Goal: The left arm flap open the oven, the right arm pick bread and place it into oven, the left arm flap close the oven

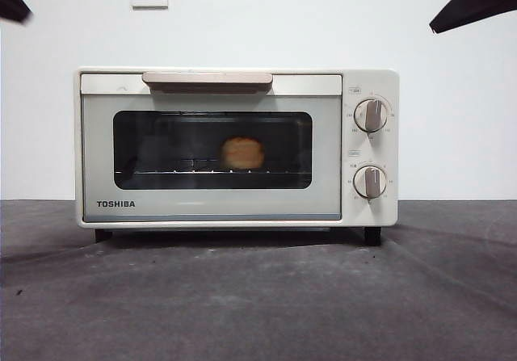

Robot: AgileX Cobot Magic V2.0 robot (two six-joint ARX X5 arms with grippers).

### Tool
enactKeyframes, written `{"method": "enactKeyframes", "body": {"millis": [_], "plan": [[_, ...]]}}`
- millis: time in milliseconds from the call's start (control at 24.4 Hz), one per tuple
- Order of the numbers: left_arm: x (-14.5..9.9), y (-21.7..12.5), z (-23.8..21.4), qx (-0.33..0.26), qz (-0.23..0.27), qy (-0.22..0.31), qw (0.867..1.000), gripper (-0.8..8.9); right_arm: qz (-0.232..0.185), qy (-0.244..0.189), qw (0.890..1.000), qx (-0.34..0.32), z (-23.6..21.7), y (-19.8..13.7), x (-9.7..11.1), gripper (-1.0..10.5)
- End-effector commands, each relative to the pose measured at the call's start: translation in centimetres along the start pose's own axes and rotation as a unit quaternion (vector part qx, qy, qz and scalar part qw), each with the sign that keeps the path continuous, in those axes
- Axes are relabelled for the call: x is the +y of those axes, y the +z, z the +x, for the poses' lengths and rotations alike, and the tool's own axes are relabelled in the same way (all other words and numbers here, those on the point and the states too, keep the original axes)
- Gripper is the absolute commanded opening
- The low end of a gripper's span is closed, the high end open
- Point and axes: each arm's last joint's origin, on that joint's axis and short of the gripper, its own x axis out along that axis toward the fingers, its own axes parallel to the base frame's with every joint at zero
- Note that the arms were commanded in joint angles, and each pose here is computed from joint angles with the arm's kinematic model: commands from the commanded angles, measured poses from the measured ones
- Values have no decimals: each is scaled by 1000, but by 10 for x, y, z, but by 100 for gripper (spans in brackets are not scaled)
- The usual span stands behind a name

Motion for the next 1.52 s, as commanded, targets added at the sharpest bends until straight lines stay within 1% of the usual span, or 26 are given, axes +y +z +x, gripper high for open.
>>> {"method": "enactKeyframes", "body": {"millis": [41,123,205,246,410,451,492,533,1517], "plan": [[-9,1,-19,-22,38,4,999,16,-3,2,1000,-15,-1,6,2,440],[-13,-4,-30,-27,47,5,999,16,-4,2,1000,-17,-1,6,2,440],[-15,-9,-36,-18,57,7,998,16,-4,-14,1000,-21,-1,7,1,440],[-15,-11,-37,-11,56,8,998,16,-4,-23,999,-24,-1,7,0,440],[-15,-13,-37,-2,51,9,999,16,-5,-22,999,-30,-2,8,1,425],[-15,-13,-37,-2,52,9,999,17,-5,-22,999,-30,-2,8,1,361],[-15,-13,-37,-2,51,9,999,17,-5,-22,999,-29,-2,8,1,203],[-15,-14,-37,-2,51,9,999,19,-6,-23,999,-30,-2,8,1,20],[-15,-13,-37,-2,51,9,999,19,-8,-20,999,-45,-2,11,1,11]]}}
